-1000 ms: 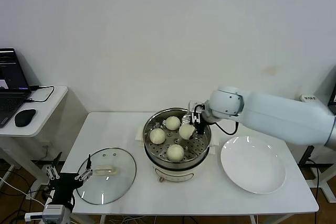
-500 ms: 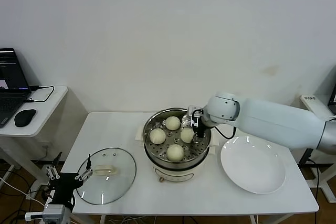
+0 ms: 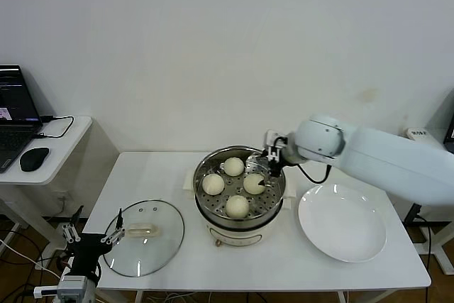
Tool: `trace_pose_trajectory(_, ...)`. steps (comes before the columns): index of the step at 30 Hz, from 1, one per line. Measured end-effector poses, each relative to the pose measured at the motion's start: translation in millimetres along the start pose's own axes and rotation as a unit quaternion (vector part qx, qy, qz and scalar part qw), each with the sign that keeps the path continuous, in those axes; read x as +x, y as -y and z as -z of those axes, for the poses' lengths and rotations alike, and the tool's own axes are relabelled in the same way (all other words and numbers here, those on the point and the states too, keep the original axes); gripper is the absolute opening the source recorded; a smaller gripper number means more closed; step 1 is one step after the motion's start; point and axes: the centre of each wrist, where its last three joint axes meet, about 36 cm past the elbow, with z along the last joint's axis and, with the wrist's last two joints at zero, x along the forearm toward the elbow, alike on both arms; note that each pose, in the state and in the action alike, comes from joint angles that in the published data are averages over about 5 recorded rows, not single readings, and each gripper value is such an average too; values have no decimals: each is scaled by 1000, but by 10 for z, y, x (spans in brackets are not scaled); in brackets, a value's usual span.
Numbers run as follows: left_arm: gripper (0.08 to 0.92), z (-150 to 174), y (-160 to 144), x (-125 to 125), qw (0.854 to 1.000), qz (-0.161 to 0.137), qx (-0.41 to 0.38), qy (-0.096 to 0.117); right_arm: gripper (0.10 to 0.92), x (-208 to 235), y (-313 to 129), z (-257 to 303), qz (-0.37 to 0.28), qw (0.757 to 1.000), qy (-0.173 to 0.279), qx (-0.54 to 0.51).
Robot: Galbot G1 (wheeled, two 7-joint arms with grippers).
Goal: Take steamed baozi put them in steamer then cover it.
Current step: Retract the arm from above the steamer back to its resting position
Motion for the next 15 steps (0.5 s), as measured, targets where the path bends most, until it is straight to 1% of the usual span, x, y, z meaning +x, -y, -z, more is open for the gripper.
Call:
trace_pose_trajectory(4,823,-19,-1,-9,1000,3,1,1,823,146,-127,-260,-42,998,45,-32)
trace_pose_trajectory(8,823,-44,5,-15,1000,5,3,2,823,216,-331,-575,-96,988,102,-64)
trace_pose_trajectory(11,823,-63,20,-18,1000,5,6,3,823,216,-509,-793,-137,976,147,-86)
trace_pose_trajectory(15,823,-100,45,-19,1000,4,7,4,823,205,-707,-1047,-195,952,210,-110)
